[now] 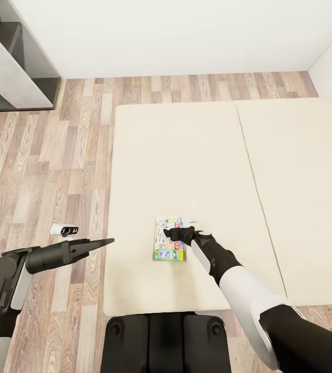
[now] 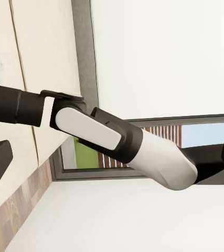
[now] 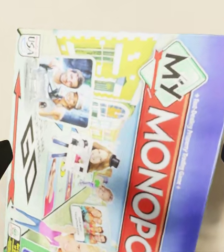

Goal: Put all the toys in the child's room - the three board games (two on the bed and one on the table), the two jigsaw puzzles on the table, and the tennis ball on the table - inside the toy box on the table in the child's room.

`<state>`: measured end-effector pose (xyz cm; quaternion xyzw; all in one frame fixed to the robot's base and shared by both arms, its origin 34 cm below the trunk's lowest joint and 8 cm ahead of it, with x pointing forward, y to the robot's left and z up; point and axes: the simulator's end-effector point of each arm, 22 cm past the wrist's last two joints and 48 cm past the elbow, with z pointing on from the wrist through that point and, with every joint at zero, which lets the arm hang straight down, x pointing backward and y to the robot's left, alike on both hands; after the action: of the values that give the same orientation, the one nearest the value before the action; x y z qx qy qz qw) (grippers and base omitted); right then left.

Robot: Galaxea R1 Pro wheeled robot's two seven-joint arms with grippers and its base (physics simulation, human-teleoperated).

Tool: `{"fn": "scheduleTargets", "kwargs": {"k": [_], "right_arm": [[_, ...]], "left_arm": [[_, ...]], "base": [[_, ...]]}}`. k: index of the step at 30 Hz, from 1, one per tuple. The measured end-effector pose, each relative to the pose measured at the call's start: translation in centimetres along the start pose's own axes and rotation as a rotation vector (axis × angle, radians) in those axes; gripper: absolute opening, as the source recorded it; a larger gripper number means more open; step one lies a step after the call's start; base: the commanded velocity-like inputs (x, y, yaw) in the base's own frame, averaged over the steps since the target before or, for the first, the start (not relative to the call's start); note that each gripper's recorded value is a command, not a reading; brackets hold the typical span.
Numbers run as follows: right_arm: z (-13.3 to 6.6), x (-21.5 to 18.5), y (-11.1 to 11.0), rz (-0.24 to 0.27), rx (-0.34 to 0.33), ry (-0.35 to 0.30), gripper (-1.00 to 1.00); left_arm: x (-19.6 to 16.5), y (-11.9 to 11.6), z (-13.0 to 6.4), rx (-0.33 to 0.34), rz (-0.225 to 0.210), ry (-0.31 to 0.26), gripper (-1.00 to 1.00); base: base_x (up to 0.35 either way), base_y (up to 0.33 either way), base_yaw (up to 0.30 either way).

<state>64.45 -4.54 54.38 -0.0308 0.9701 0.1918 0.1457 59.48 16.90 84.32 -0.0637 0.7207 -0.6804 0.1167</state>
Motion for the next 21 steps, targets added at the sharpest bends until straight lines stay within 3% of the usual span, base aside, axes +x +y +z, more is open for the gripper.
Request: {"fn": "scheduleTargets", "kwargs": {"k": [21], "right_arm": [[0.0, 0.0, 0.01, 0.0, 0.0, 0.001, 1.0]], "left_arm": [[-0.01, -0.01, -0.01, 0.0, 0.001, 0.0, 1.0]], "base": [[0.0, 0.03, 0.0]]}}
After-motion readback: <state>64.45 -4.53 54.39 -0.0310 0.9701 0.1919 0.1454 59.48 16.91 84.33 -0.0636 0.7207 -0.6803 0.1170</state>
